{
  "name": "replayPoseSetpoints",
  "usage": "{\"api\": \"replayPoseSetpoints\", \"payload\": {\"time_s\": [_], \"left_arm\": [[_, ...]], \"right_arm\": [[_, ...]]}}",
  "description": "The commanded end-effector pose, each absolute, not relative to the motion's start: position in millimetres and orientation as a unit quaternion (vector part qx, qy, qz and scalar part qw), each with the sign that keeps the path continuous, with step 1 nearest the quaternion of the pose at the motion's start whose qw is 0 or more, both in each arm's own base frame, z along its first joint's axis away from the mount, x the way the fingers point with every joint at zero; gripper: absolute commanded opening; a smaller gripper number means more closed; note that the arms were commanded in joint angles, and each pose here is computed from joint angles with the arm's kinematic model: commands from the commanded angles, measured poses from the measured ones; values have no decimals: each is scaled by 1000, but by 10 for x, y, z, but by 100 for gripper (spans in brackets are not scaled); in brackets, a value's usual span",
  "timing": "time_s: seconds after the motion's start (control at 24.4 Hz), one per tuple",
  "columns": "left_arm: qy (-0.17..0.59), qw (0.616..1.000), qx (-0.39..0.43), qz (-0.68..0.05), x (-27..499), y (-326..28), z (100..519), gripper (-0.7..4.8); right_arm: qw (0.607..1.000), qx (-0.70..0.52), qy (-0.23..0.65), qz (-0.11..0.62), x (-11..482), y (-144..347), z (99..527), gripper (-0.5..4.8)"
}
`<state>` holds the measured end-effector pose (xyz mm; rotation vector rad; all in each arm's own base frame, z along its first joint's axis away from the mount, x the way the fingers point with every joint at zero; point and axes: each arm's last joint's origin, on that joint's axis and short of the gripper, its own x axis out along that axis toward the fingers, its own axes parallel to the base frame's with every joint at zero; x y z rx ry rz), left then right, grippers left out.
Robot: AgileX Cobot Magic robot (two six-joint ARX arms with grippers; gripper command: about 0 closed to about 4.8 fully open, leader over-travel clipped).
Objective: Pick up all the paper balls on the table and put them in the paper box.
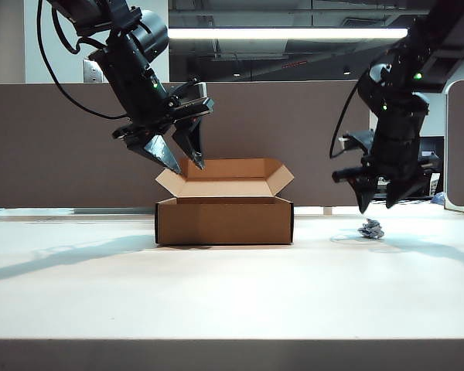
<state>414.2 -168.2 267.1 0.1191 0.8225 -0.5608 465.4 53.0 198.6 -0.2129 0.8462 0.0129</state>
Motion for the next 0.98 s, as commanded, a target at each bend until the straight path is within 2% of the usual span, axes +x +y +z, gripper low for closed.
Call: {"api": "replayPoseSetpoints", "payload": {"time_s": [0.04, 0.49, 0.57, 0.61, 0.82, 0.94, 0.98], "left_arm": [[391, 878, 55, -272, 4132, -1687, 2710, 245], [390, 879, 57, -270, 4136, -1679, 2711, 245], [390, 879, 57, -270, 4136, -1679, 2711, 245], [390, 879, 57, -270, 4136, -1679, 2711, 245], [390, 879, 57, -270, 4136, -1679, 2711, 245], [390, 879, 57, -270, 4136, -1679, 2711, 245], [390, 879, 57, -270, 4136, -1679, 2711, 245]], "right_arm": [[907, -67, 414, 31, 4657, 544, 1978, 266], [896, -53, 440, 31, 4683, 551, 1769, 264], [895, -53, 441, 31, 4682, 551, 1767, 217], [895, -53, 442, 31, 4680, 551, 1766, 154], [895, -51, 443, 30, 4680, 549, 1766, 141], [895, -51, 443, 30, 4679, 549, 1765, 84], [894, -51, 443, 30, 4679, 549, 1765, 82]]}}
